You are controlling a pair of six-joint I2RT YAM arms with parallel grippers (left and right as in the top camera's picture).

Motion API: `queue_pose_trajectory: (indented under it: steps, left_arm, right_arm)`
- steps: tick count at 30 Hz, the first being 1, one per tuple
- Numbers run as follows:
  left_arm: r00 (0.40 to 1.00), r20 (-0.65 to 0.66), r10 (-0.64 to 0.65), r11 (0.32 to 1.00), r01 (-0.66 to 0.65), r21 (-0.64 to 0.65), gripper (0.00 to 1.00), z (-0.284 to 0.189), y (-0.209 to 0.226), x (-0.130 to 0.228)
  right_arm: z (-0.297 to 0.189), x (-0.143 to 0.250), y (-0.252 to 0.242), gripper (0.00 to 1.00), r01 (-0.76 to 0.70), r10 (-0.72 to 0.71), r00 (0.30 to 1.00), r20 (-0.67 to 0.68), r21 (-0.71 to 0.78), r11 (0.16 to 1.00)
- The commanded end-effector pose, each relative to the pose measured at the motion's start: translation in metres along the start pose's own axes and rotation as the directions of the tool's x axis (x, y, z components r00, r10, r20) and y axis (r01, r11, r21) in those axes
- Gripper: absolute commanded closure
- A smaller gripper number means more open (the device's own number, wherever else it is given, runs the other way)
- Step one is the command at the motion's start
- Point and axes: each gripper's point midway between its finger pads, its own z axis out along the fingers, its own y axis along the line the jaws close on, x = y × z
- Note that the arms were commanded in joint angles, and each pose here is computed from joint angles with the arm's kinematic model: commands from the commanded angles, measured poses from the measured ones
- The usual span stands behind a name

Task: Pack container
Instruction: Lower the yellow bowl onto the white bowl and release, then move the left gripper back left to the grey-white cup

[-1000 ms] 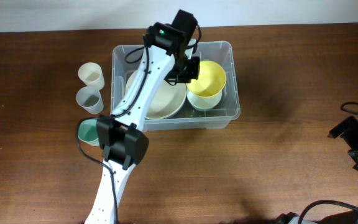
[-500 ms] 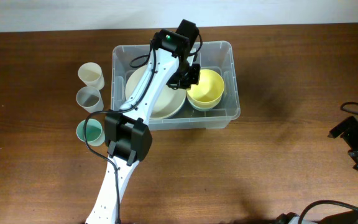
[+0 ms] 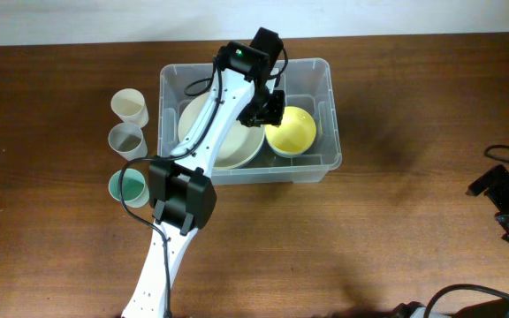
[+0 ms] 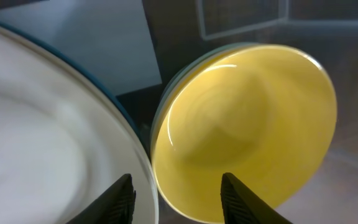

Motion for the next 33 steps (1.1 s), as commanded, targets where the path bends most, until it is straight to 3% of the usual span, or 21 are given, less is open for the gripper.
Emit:
queue_pose_trajectory:
  steps: [1,4,8,9,10,16,21,26,33]
  left_arm:
    - [0.999,0.043,-0.008,1.000,0.007,0.003,0.51,-0.009,0.008,-0.013]
    - [0.993,0.121,-0.008,1.000,0.005,0.020,0.41,-0.040,0.015,-0.028]
    - [0.967,0.256,-0.002,0.999,-0.007,0.036,0.14,-0.100,0.028,-0.046]
    - [0.956,0.294,-0.009,0.999,-0.002,0.035,0.03,-0.118,0.034,-0.048]
    - [0.943,0.331,-0.019,1.000,0.010,0.029,0.01,-0.136,0.041,-0.050]
    - [0.874,0.472,-0.115,0.988,0.151,-0.040,0.01,-0.232,0.116,-0.033]
    - [0.821,0.541,-0.182,0.969,0.242,-0.041,0.01,-0.275,0.170,-0.024]
    - [0.833,0.502,-0.235,0.944,0.318,-0.085,0.01,-0.274,0.223,-0.010]
    - [0.855,0.272,-0.441,0.866,0.485,-0.122,0.01,-0.230,0.288,0.045]
  right_arm:
    - [0.000,0.000,0.000,0.01,-0.010,0.010,1.000,0.002,-0.006,1.000]
    - [0.000,0.000,0.000,0.01,-0.010,0.010,1.000,0.002,-0.006,1.000]
    - [0.000,0.000,0.000,0.01,-0.010,0.010,1.000,0.002,-0.006,1.000]
    - [0.000,0.000,0.000,0.01,-0.010,0.010,1.000,0.002,-0.006,1.000]
    - [0.000,0.000,0.000,0.01,-0.010,0.010,1.000,0.002,-0.006,1.000]
    - [0.000,0.000,0.000,0.01,-0.010,0.010,1.000,0.002,-0.006,1.000]
    - [0.000,0.000,0.000,0.01,-0.010,0.010,1.000,0.002,-0.006,1.000]
    - [0.000,0.000,0.000,0.01,-0.010,0.010,1.000,0.002,-0.006,1.000]
    - [0.000,0.000,0.000,0.01,-0.010,0.010,1.000,0.002,-0.006,1.000]
